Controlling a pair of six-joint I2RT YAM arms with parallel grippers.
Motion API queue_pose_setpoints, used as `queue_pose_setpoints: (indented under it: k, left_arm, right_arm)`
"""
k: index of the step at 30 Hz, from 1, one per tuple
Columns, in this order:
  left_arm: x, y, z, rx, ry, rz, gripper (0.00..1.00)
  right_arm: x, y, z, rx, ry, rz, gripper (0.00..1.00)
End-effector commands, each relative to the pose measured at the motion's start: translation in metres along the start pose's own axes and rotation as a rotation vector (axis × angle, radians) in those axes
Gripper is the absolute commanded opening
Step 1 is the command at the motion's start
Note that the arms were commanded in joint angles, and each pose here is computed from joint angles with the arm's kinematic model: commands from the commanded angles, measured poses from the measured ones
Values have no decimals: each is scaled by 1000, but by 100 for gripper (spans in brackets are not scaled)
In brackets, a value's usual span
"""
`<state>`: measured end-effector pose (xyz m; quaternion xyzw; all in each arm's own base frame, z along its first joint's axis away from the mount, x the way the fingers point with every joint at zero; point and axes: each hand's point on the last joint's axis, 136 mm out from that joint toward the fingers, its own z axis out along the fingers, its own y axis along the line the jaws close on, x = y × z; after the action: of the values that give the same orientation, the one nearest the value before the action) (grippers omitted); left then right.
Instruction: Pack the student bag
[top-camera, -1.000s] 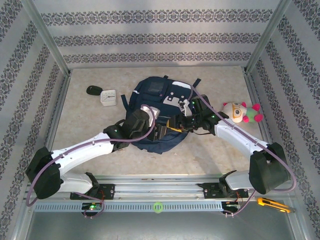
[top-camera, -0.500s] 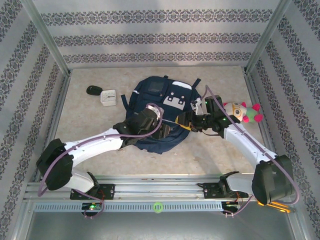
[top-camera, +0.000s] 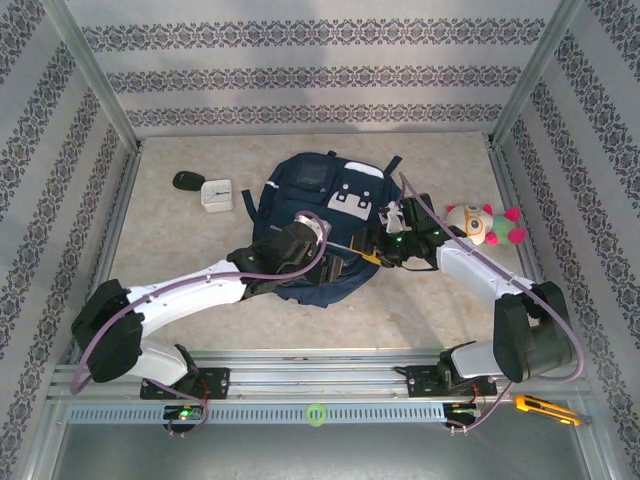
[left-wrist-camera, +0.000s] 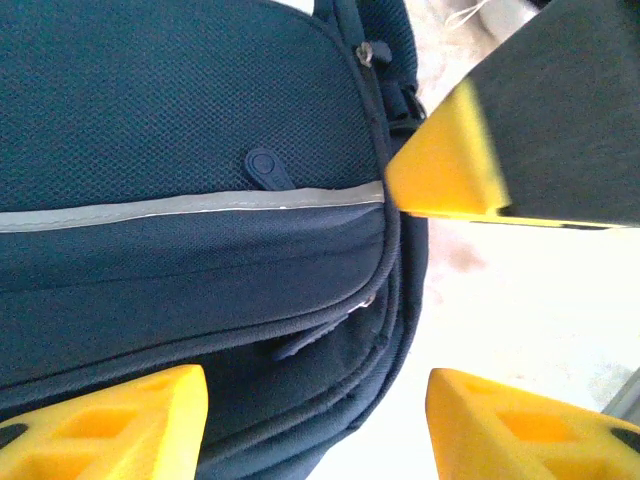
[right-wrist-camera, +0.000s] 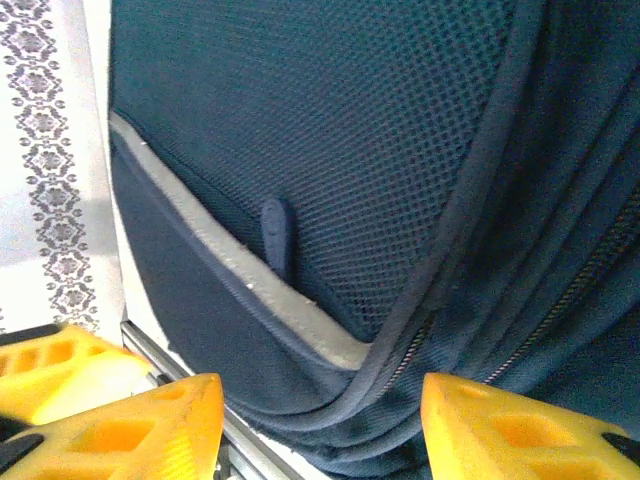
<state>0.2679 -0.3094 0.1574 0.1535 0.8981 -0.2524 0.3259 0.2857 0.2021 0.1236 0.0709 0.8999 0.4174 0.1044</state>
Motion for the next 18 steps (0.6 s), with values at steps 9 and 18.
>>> queue_pose_setpoints:
  k: [9, 18]
  left_arm:
    - [12, 9, -5, -38, 9, -2, 59]
    - [10, -3, -2, 38, -17, -10, 58]
  right_arm:
    - [-17, 19, 8, -116, -51, 19, 36]
    - [-32, 61, -10, -274, -165, -13, 26]
